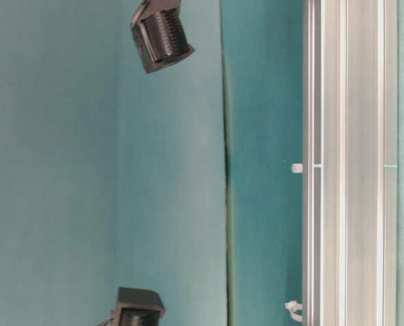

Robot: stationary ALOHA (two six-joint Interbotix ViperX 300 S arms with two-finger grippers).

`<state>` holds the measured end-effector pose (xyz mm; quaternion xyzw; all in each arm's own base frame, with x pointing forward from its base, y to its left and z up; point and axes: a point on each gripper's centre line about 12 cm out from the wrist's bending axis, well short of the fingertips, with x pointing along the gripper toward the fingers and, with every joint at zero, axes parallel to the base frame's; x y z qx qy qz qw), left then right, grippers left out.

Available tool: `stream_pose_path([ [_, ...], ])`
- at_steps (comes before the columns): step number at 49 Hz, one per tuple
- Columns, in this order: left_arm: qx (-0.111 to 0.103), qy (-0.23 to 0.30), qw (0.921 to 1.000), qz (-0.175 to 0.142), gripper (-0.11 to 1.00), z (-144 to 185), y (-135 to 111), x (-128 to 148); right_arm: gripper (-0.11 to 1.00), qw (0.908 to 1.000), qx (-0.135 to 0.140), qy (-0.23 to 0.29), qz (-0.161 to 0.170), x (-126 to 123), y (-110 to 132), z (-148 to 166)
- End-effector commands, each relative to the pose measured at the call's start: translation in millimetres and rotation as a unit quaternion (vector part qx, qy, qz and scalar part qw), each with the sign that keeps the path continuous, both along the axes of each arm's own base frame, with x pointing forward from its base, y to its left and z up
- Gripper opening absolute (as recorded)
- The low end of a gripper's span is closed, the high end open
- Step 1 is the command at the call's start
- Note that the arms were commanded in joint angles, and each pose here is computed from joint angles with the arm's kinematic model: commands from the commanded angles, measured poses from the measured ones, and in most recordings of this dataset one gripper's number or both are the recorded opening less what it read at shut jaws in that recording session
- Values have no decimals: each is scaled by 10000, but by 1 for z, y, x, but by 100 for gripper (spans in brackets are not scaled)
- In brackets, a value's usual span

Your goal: Lift the large metal rail with both hands.

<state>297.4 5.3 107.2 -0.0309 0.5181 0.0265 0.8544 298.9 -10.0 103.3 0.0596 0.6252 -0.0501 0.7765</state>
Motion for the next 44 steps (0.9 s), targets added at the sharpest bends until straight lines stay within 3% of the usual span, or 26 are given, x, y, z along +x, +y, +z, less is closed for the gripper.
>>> stream_pose_path([
  [1, 32, -176, 9998, 1, 93, 10, 3, 2, 94, 9999, -47, -136, -34, 2, -5, 7],
  [26, 80, -702, 9974, 107, 93, 56, 10, -11, 94, 9981, -83, -618, -9, 4, -5, 36],
  [44, 112, -1570, 9875, 126, 93, 109, 10, -25, 94, 9909, -120, -1342, 1, 13, -5, 91],
])
